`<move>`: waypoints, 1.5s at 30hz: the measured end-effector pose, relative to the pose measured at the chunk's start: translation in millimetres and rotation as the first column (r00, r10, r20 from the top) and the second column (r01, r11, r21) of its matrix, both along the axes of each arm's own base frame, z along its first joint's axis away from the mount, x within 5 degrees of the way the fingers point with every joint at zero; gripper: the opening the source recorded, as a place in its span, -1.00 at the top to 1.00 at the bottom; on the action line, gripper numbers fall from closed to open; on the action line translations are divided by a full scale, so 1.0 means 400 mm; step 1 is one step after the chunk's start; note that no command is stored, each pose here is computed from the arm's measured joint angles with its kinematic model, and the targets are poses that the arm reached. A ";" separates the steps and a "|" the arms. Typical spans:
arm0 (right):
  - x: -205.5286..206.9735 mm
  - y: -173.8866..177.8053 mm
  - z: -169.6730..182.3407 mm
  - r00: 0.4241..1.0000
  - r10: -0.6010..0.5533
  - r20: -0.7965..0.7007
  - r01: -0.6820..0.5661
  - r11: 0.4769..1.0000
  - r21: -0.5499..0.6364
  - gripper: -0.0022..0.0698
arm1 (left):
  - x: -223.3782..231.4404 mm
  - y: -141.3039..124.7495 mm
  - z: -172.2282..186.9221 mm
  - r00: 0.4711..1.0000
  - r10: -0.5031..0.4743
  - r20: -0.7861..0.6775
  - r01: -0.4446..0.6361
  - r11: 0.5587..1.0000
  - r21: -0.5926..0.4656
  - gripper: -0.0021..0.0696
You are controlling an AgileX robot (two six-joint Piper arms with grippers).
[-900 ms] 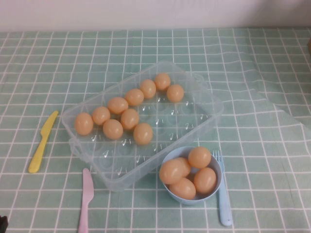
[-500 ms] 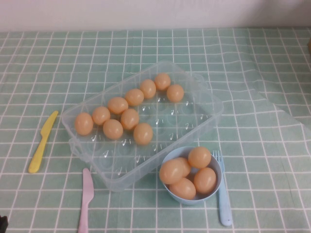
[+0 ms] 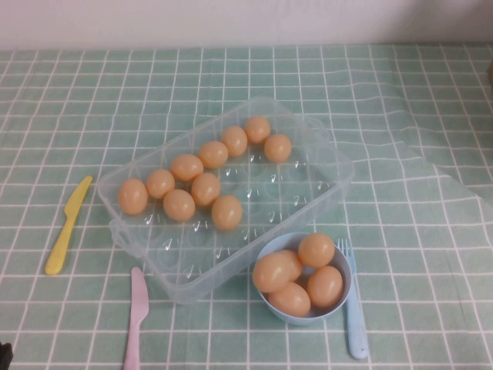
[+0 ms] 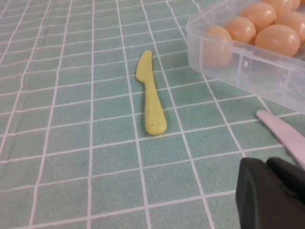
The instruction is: Take an egg out of the egg box
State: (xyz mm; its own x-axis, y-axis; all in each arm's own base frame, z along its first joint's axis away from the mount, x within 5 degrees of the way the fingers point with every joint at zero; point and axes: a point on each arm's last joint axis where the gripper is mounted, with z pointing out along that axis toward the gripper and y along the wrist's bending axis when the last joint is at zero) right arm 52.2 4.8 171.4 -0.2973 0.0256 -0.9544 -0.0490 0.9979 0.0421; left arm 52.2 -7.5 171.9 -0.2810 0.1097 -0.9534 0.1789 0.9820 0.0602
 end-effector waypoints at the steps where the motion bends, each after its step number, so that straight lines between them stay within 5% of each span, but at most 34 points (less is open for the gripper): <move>1: 0.000 0.000 0.000 1.000 0.000 0.000 0.000 1.000 0.000 0.99 | 0.000 0.000 0.000 1.000 0.000 0.000 0.000 1.000 0.000 0.95; 8: 0.001 0.000 0.004 1.000 -0.002 0.020 0.002 1.000 0.008 0.99 | 0.000 0.000 0.000 1.000 0.000 0.000 0.000 1.000 0.000 0.95; 16: 0.006 0.008 0.029 0.993 -0.023 0.113 -0.001 0.979 0.204 0.99 | 0.000 0.000 0.000 1.000 0.000 0.000 0.000 1.000 0.000 0.95; 23: 0.007 0.015 0.042 0.989 -0.049 0.139 -0.010 0.919 0.393 0.99 | 0.000 0.000 0.000 1.000 0.000 0.000 0.000 1.000 0.000 0.95; 28: 0.008 0.019 0.051 0.987 -0.075 0.141 -0.019 0.822 0.570 0.99 | 0.000 0.000 0.000 1.000 0.000 0.000 0.000 1.000 0.000 0.95; 38: 0.009 0.014 0.063 0.977 -0.109 0.184 -0.024 0.798 0.603 0.99 | 0.000 0.000 0.000 1.000 0.000 0.000 0.000 1.000 0.000 0.95; 45: 0.019 0.050 0.154 0.997 0.052 0.059 -0.077 0.797 0.599 0.99 | 0.000 0.000 0.000 1.000 0.000 0.000 0.000 1.000 0.001 0.95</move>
State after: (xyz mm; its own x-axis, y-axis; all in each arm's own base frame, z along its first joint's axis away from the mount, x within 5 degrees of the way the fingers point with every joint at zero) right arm 59.8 24.6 233.2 -0.2837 0.5794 -0.7640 -0.1263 0.7673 0.6288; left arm 52.2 -7.5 171.9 -0.2809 0.1102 -0.9534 0.1790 0.9820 0.0608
